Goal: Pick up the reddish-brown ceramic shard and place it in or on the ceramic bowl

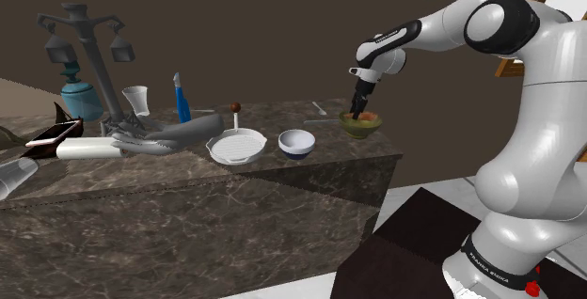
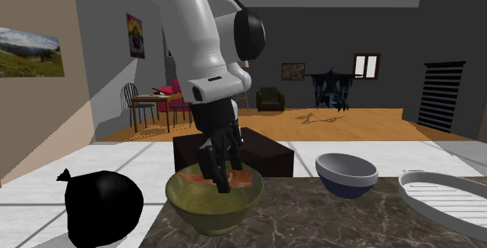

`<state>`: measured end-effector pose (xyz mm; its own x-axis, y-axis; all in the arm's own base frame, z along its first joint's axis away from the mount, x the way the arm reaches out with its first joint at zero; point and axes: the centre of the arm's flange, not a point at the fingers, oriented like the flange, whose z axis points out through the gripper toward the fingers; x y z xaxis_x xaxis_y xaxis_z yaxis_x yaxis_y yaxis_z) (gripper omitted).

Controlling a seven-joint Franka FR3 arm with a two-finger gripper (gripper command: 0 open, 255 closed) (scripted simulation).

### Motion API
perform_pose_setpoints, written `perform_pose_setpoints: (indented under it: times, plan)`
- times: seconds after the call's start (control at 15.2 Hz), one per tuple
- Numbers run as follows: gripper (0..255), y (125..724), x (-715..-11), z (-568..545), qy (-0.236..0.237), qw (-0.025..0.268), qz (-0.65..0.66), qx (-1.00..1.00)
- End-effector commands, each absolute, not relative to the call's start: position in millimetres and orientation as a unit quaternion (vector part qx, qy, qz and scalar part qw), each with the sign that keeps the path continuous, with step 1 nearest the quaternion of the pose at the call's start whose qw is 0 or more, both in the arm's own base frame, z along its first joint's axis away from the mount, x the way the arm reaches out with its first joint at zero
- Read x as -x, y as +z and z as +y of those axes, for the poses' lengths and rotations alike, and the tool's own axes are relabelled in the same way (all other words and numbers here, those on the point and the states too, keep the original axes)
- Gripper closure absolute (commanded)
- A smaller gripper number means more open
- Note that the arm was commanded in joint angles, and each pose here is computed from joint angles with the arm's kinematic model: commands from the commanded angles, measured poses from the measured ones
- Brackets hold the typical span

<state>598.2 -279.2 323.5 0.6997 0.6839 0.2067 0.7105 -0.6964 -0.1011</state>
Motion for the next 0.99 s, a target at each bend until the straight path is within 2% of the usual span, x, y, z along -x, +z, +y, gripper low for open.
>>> perform_pose_setpoints:
  times: [0.0,0.2,0.26,0.59,0.92]
  plan:
    - [255,323.2,-598.2,-279.2,-0.077,0.087,-0.38,0.918]
    - [255,323.2,-598.2,-279.2,-0.077,0.087,-0.38,0.918]
    - [0,323.2,-598.2,-279.2,-0.077,0.087,-0.38,0.918]
    - [0,323.2,-598.2,-279.2,-0.077,0.087,-0.38,0.918]
    - [0,371.9,-594.4,-290.1,-0.077,0.087,-0.38,0.918]
